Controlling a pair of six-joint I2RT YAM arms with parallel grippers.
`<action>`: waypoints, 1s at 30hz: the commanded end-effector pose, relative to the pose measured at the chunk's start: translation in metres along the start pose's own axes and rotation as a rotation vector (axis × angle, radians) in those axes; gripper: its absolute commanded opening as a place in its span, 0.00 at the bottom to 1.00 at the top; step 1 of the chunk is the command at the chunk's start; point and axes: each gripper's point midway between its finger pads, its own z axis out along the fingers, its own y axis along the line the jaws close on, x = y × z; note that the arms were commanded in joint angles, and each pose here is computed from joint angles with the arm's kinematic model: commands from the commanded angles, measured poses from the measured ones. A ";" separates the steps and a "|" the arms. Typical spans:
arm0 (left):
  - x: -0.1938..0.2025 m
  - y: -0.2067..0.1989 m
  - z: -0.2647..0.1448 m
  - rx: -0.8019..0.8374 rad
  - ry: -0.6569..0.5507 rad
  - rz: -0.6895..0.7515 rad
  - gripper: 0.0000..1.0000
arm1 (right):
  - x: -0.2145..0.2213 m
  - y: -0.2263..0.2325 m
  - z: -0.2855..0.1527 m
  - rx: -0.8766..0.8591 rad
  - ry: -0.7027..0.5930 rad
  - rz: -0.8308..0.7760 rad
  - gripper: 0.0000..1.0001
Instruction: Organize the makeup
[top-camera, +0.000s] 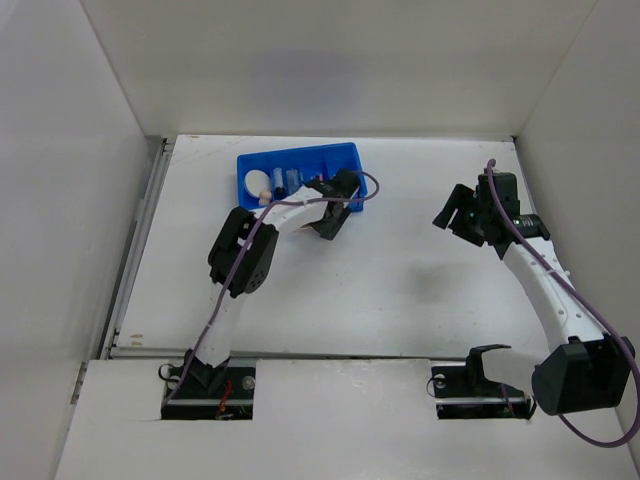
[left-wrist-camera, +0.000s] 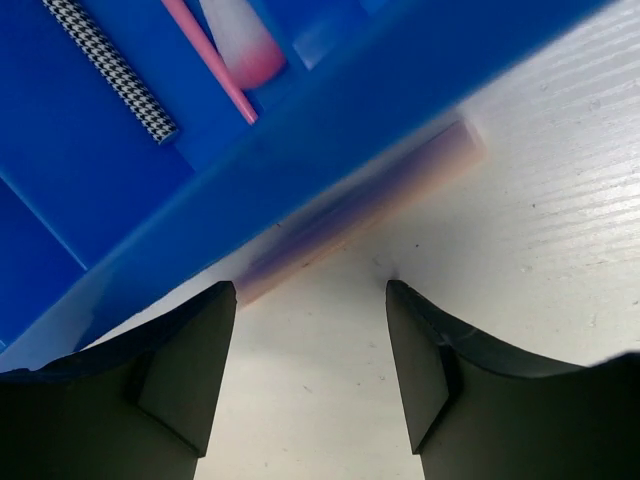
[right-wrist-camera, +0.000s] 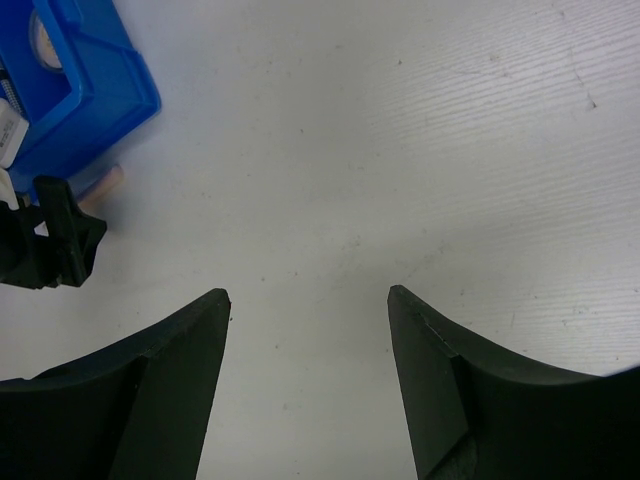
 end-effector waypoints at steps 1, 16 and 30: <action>-0.013 0.001 0.000 0.033 -0.034 0.016 0.58 | -0.010 0.003 -0.008 -0.013 -0.045 0.008 0.71; 0.005 -0.028 -0.005 0.324 0.036 -0.021 0.31 | -0.014 0.003 -0.011 -0.005 -0.050 0.008 0.71; 0.003 -0.056 -0.089 0.432 -0.031 0.026 0.00 | -0.014 0.003 -0.011 -0.005 -0.050 0.008 0.71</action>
